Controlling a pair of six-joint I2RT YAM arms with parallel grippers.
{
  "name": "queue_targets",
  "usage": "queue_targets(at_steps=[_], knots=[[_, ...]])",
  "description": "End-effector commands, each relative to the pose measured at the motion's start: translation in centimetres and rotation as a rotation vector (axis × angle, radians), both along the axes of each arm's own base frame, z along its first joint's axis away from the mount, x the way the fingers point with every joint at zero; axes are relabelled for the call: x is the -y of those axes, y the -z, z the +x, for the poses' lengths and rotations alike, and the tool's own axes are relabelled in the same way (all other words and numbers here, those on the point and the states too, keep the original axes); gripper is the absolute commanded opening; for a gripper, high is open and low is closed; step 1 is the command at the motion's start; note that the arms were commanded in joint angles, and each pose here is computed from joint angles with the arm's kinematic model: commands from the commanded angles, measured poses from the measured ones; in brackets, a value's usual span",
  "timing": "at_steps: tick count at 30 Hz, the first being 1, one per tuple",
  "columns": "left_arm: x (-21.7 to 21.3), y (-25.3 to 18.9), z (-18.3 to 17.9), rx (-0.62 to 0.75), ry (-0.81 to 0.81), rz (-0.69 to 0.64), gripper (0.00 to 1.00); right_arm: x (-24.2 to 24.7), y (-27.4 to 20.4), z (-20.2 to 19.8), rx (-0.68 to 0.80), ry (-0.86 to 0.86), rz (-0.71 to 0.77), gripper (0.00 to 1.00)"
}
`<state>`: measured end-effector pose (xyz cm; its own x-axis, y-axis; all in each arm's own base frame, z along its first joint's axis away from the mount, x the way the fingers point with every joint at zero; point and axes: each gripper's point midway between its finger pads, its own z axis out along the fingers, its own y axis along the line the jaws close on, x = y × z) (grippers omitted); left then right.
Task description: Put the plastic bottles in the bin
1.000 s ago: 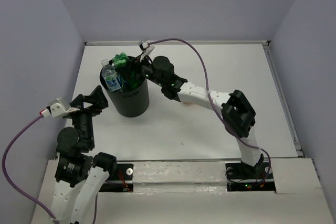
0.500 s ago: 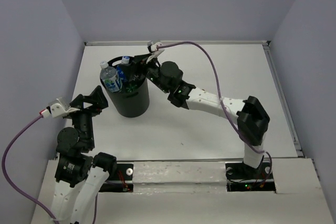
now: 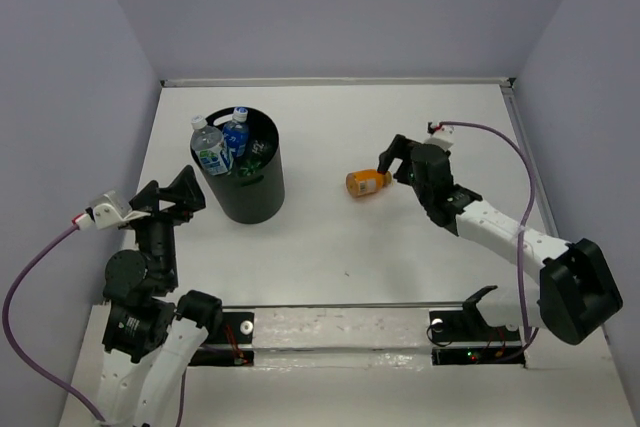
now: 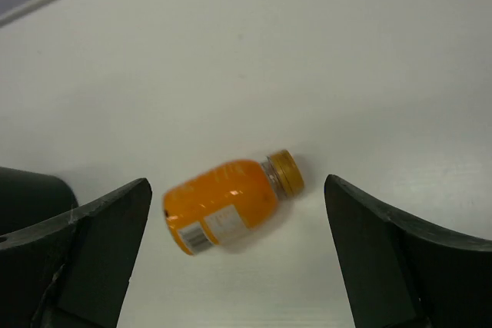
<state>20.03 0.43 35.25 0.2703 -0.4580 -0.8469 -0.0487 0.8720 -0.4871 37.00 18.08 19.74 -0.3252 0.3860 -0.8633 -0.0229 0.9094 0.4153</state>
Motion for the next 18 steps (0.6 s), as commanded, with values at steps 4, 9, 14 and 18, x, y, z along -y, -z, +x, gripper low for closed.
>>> queue_targets(at_steps=[4,9,14,18], knots=[[0.1,-1.0,-0.4,0.045,0.012,-0.004,0.99,-1.0,6.2,-0.8,-0.234,0.094,0.219,1.0],[0.3,-1.0,-0.4,0.045,0.02,0.0,0.99,-2.3,8.0,0.3,-0.301,0.126,0.32,1.0],[0.6,-1.0,-0.3,0.047,0.038,0.004,0.99,-3.8,9.7,1.7,-0.351,0.149,0.381,1.0],[0.7,-1.0,-0.3,0.048,0.044,0.007,0.99,-4.5,10.1,2.8,-0.334,0.148,0.414,1.0]])
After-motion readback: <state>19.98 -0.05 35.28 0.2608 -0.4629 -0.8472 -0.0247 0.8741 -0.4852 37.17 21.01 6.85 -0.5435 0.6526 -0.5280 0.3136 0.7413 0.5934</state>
